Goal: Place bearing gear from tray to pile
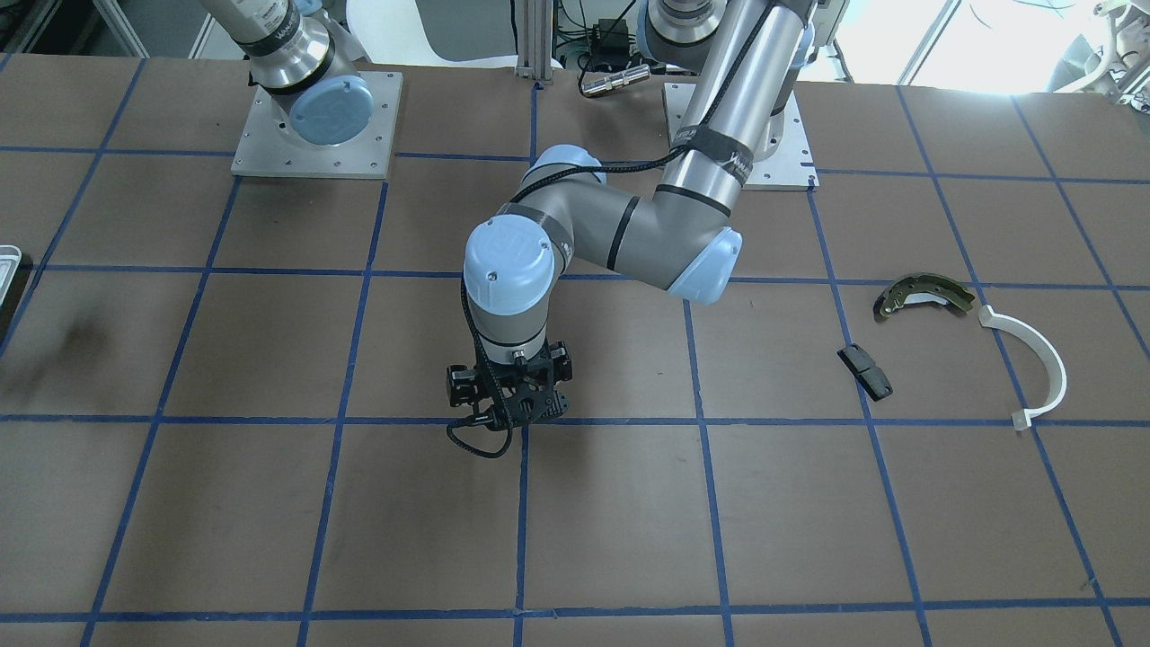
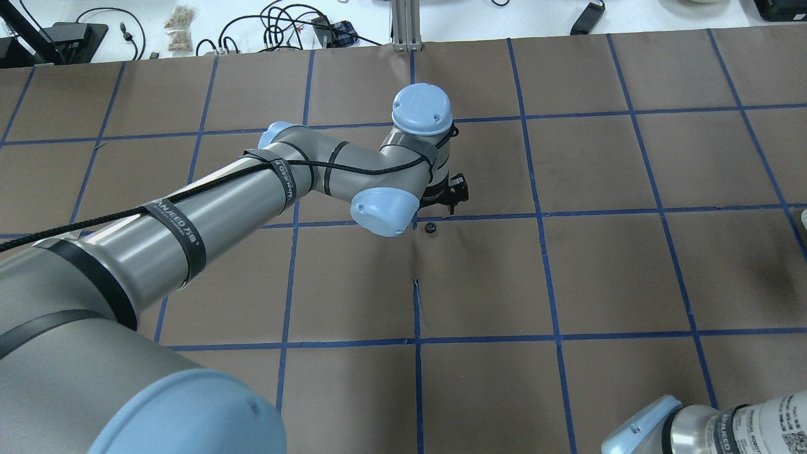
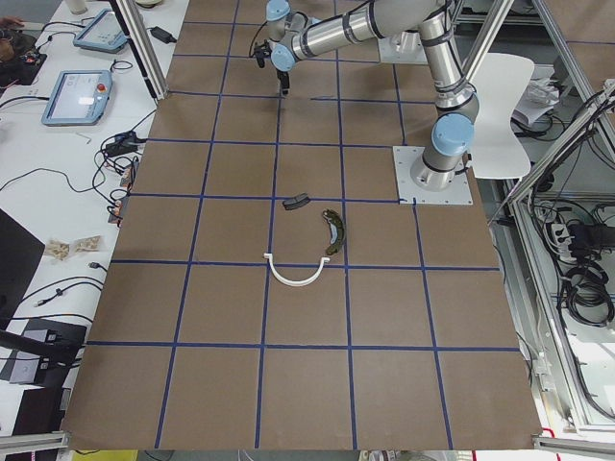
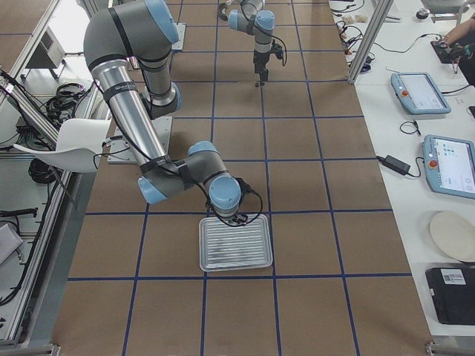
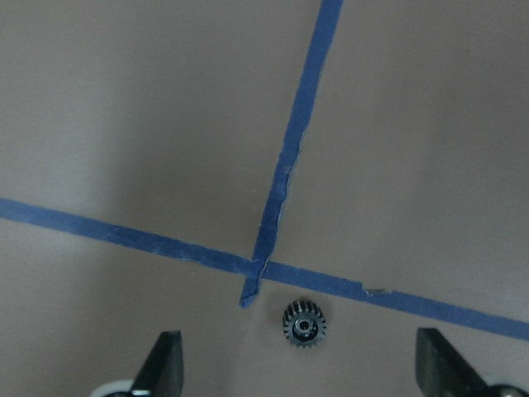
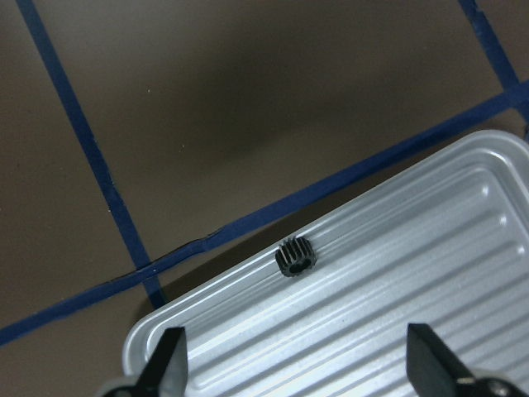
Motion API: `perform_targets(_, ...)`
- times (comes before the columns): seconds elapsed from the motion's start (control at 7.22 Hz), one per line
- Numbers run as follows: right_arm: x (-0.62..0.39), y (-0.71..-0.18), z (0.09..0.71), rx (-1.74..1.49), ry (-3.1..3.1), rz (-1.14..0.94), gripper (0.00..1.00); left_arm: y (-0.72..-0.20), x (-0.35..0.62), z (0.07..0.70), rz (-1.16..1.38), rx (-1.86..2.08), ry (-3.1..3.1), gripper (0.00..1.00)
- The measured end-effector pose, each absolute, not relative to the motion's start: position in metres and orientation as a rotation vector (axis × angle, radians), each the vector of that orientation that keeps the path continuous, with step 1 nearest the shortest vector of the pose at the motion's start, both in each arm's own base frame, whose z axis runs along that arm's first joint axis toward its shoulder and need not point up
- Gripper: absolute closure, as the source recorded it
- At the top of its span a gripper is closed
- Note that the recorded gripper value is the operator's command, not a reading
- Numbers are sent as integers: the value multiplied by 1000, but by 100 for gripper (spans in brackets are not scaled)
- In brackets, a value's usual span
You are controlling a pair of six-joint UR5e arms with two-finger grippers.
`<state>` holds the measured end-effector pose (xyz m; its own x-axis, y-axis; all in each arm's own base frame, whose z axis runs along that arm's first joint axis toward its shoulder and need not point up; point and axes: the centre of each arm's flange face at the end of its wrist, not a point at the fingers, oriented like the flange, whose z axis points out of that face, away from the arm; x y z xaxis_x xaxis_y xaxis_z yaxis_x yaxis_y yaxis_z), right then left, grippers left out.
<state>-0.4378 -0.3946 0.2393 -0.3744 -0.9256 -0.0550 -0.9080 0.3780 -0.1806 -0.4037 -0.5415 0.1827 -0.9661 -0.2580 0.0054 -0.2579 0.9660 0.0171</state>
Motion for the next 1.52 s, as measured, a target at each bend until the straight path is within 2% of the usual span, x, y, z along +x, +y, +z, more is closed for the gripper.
perform_targets(0.14,-440,-396,228,-1771,2393,-259,8,-539,-408,173,-36,413,-3113,71)
perform_targets(0.28,-439,-398,220,-1848,2326,-322,8,-538,-410,169,-40,420,-3115,96)
perform_targets(0.42,-438,-400,213,-1887,2284,-361,8,-538,-411,168,-40,424,-3115,100)
perform_targets(0.97,-442,-405,185,-1933,2238,-388,17,-539,-402,197,-19,414,-3111,100)
perform_targets(1.11,-441,-407,182,-1932,2233,-388,22,-546,-379,217,-43,381,-3133,100)
perform_targets(1.39,-440,-408,179,-1931,2228,-388,34,-570,-272,273,-141,153,-3222,100)
perform_targets(1.52,-440,-407,179,-1932,2225,-384,34,-577,-203,292,-201,16,-3236,100)
